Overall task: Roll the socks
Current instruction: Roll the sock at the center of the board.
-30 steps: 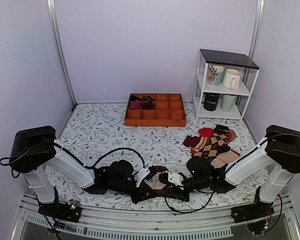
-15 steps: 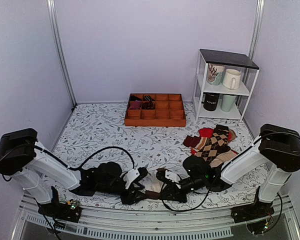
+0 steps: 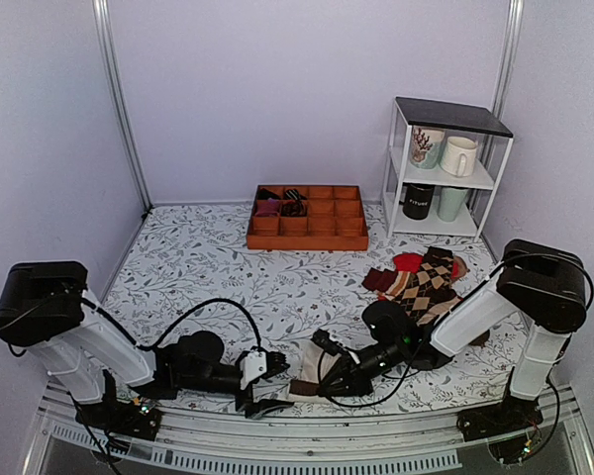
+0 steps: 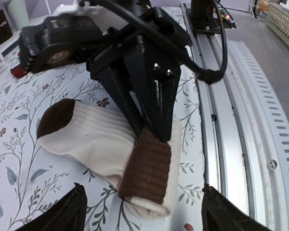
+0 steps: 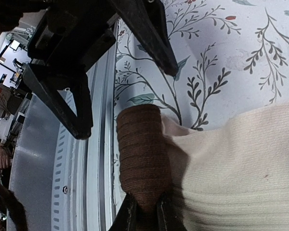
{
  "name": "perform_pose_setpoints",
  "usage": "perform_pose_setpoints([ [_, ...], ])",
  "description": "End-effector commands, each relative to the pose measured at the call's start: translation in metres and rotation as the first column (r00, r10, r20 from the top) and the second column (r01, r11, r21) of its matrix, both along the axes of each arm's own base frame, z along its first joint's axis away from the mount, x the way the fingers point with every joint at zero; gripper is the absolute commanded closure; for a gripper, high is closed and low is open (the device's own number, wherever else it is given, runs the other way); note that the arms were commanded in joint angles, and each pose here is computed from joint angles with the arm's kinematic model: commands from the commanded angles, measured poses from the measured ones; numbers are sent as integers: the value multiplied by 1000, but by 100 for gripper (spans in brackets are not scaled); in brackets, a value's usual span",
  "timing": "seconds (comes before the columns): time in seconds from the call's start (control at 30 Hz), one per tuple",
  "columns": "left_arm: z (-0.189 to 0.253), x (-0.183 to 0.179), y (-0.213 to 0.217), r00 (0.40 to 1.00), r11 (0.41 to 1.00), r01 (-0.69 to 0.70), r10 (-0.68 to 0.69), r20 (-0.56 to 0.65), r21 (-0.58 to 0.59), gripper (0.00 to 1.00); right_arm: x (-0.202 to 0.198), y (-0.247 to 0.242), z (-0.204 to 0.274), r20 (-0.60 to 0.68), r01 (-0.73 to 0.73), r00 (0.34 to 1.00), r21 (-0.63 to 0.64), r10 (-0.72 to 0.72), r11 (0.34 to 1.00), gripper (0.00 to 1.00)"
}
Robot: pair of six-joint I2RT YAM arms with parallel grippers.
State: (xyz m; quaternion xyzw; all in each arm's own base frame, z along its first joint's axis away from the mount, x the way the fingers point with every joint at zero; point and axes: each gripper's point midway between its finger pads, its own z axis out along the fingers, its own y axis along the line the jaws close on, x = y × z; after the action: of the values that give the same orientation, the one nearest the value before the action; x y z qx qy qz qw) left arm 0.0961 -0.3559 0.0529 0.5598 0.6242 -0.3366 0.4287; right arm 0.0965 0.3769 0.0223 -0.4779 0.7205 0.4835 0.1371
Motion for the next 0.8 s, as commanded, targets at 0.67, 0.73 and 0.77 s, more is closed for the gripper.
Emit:
perform_pose_setpoints([
  [0.67, -22, -14, -30, 992, 992, 122, -121, -34, 30, 72, -21, -47, -60, -166, 3, 985, -293, -54, 956, 89],
  [0.73, -24, -13, -32, 991, 991, 126, -124, -44, 35, 75, -20, -47, -60, -167, 3, 984, -295, -55, 955, 89],
  [0.77, -25, -13, -34, 990, 991, 130, -128, -52, 40, 79, -20, -46, -60, -167, 4, 984, -296, -56, 955, 89],
])
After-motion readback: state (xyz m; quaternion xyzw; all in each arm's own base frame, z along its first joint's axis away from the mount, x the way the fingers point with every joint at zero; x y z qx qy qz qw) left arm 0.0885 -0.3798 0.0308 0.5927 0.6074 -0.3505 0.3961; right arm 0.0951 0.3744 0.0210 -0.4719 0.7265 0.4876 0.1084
